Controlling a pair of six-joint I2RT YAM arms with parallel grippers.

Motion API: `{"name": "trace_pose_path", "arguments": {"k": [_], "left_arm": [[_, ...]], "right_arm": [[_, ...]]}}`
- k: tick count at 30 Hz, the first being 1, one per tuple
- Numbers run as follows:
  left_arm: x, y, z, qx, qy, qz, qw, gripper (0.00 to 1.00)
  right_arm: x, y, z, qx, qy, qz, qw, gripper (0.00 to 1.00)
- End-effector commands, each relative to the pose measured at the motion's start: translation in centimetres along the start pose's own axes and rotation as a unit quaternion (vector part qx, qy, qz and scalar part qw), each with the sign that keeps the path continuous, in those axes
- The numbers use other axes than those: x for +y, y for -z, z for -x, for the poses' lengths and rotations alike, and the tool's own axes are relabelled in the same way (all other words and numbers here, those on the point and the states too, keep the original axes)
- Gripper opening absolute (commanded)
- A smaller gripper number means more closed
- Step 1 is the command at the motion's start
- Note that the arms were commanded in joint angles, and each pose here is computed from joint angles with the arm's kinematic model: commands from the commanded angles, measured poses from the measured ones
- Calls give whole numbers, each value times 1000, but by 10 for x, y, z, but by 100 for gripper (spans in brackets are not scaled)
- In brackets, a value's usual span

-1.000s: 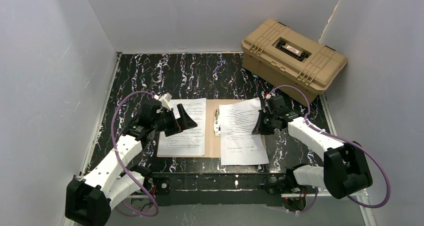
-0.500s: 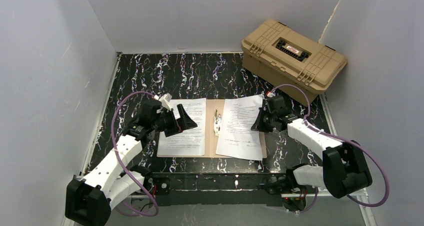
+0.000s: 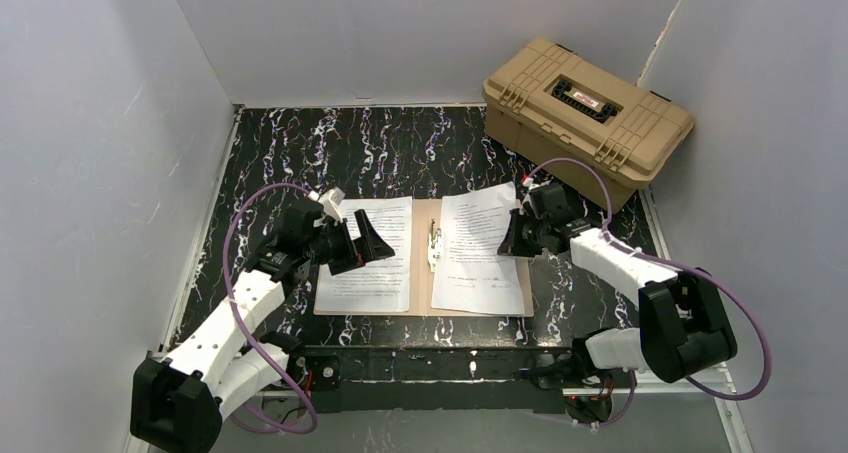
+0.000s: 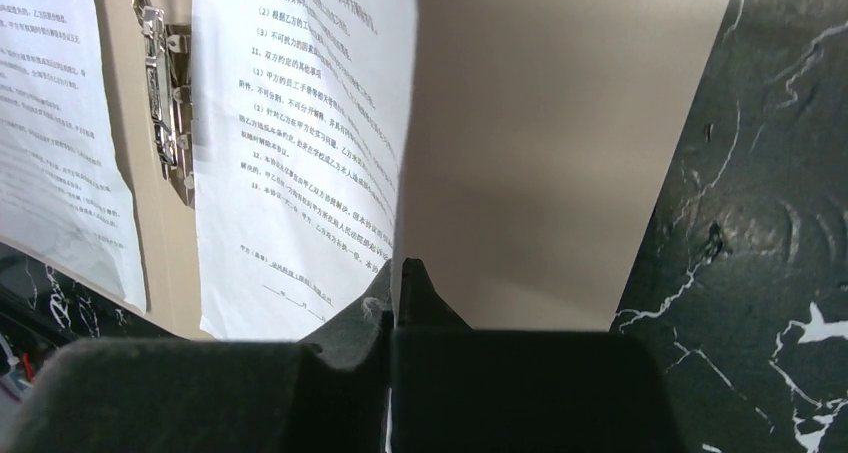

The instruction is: Put the files into the folder

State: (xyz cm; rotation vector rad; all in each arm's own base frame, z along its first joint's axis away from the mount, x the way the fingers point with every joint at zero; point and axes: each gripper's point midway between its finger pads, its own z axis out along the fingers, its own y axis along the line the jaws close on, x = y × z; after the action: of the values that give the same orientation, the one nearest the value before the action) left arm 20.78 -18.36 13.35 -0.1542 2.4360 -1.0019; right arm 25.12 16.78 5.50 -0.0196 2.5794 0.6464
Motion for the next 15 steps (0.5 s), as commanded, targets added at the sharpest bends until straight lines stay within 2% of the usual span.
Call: {"name": "trace_pose_path", "arguments": {"k": [1, 15], "left_arm": [[3, 2, -9, 20, -5, 4, 1000, 98], [7, 1, -12, 24, -7, 10, 1000, 98]], "right_arm": [[8, 2, 21, -5, 55, 11, 998, 1], [5, -1, 18, 41, 80, -5, 996, 1]]}}
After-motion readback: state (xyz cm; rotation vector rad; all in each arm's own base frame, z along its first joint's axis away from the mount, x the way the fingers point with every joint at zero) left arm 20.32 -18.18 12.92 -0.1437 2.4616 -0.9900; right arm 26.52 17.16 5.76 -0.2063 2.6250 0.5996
